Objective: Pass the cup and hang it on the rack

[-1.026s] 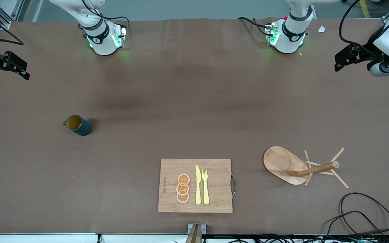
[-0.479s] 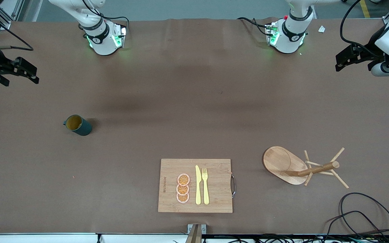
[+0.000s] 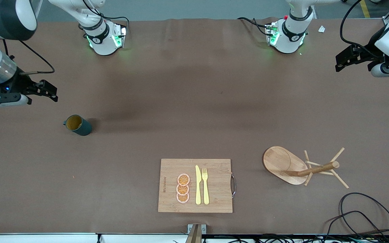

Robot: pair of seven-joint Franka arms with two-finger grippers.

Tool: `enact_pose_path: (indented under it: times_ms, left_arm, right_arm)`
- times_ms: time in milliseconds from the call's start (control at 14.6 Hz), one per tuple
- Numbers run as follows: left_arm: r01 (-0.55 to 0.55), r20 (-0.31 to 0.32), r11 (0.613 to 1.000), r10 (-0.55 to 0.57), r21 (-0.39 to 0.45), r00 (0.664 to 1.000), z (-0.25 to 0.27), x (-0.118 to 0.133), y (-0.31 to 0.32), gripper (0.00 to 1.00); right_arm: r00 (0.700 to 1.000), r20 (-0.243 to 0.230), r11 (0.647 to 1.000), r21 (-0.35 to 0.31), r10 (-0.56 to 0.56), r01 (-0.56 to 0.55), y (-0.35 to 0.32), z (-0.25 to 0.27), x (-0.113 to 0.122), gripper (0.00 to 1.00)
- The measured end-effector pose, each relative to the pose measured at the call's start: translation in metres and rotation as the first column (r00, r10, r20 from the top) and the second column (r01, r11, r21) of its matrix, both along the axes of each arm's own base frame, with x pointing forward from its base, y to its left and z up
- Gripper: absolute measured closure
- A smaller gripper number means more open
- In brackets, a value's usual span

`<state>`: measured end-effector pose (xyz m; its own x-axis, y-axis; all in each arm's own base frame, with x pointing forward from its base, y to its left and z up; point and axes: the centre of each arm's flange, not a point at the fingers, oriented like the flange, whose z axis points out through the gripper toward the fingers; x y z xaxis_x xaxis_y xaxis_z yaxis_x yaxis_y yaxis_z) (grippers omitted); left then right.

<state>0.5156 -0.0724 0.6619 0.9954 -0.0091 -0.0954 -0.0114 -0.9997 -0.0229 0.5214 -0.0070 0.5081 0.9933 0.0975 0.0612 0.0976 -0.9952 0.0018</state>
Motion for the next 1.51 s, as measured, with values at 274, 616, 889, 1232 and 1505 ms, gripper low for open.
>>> enact_pose_path:
  times_ms: [274, 616, 889, 1232, 1505]
  left_arm:
    - [0.0, 0.0, 1.0, 0.0, 0.0, 1.0, 0.0, 0.0, 0.0, 0.0]
    - [-0.001, 0.0, 1.0, 0.001, 0.0, 1.0, 0.0, 0.0, 0.0, 0.0]
    - [-0.001, 0.0, 1.0, 0.001, 0.0, 1.0, 0.0, 0.0, 0.001, 0.0]
    - [-0.003, 0.0, 1.0, 0.003, 0.0, 1.0, 0.0, 0.0, 0.002, 0.0]
    - [-0.004, 0.0, 1.0, 0.004, 0.0, 1.0, 0.0, 0.0, 0.002, 0.0]
  right_arm:
    - [0.999, 0.039, 1.0, -0.002, 0.001, -0.001, 0.001, -0.037, -0.003, 0.0]
    - [0.998, 0.057, 1.0, -0.001, 0.0, 0.0, 0.0, -0.059, -0.003, 0.0]
    - [0.998, 0.066, 1.0, 0.002, -0.002, 0.002, -0.001, -0.081, 0.008, 0.0]
    - [0.997, 0.08, 1.0, 0.006, -0.007, 0.006, -0.002, -0.109, 0.018, 0.0]
    - [0.993, 0.115, 1.0, 0.008, -0.009, 0.008, -0.002, -0.144, 0.018, 0.0]
